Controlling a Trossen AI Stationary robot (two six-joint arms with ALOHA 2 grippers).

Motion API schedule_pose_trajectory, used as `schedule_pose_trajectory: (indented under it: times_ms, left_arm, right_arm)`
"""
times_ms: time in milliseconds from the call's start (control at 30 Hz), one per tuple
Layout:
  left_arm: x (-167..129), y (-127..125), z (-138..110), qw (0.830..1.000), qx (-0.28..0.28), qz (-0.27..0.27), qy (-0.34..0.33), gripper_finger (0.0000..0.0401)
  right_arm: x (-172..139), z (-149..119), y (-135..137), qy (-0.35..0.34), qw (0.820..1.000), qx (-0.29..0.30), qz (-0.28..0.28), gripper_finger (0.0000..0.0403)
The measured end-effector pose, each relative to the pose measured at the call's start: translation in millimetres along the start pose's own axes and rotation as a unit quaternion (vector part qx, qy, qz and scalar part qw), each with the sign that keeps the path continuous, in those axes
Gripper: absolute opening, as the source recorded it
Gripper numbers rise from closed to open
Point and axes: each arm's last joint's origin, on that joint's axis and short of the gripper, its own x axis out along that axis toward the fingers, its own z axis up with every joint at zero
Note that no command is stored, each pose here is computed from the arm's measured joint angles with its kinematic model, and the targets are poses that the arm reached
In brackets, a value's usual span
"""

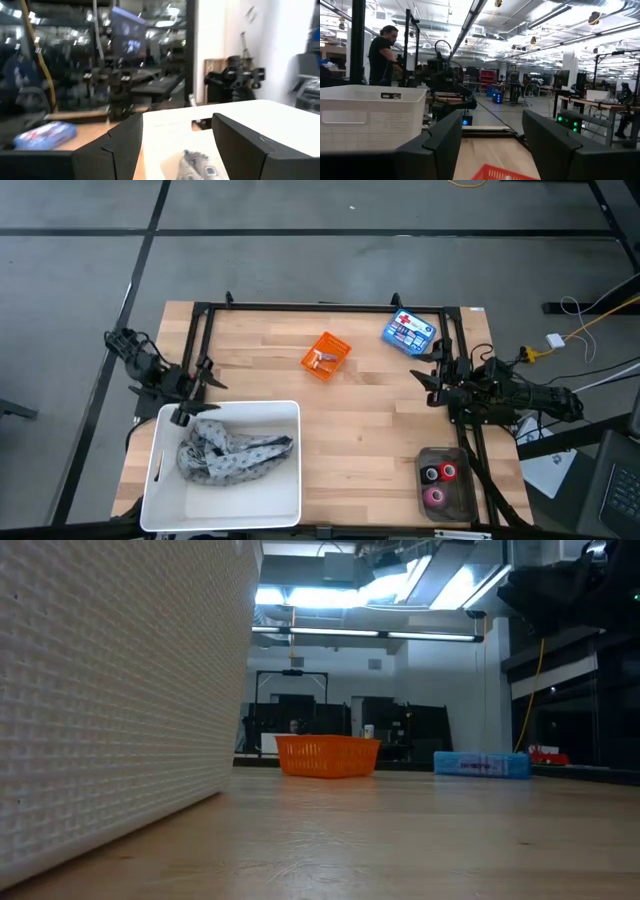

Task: Pick & place medical supplies in basket/bin
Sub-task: Return to Home Position

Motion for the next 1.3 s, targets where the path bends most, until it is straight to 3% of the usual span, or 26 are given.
schedule_pose_trajectory:
  times_ms: [167, 333, 600, 733, 900, 1033, 1167, 1300]
  left_arm:
    - [11, -9, -31, 0.998, 0.027, -0.020, -0.046, 0.0235]
    - [10, -9, -36, 0.999, 0.028, -0.024, -0.018, 0.0233]
    - [9, -17, -46, 0.986, 0.048, -0.160, 0.021, 0.0235]
    - [7, -16, -48, 0.989, 0.019, -0.143, 0.038, 0.0233]
    - [8, -17, -45, 0.986, 0.040, -0.165, 0.007, 0.0235]
    - [9, -14, -37, 0.992, 0.062, -0.105, -0.033, 0.0234]
    - [9, -6, -31, 0.997, 0.064, 0.025, -0.046, 0.0233]
    - [7, 2, -27, 0.984, 0.090, 0.149, -0.043, 0.0235]
  right_arm:
    - [0, 0, 1, 0.000, 1.000, 0.000, 0.013, 0.0209]
    - [0, 0, 1, 0.001, 1.000, -0.002, 0.013, 0.0209]
    - [0, -6, 2, 0.028, 0.999, -0.014, 0.026, 0.0209]
    - [-1, -8, 4, 0.039, 0.998, -0.011, 0.056, 0.0209]
    - [0, -8, 4, 0.038, 0.998, -0.003, 0.056, 0.0209]
    - [0, -7, 3, 0.035, 0.998, 0.001, 0.050, 0.0209]
    - [0, -7, 3, 0.036, 0.998, 0.007, 0.050, 0.0209]
    - [0, -7, 3, 0.036, 0.998, 0.011, 0.051, 0.0209]
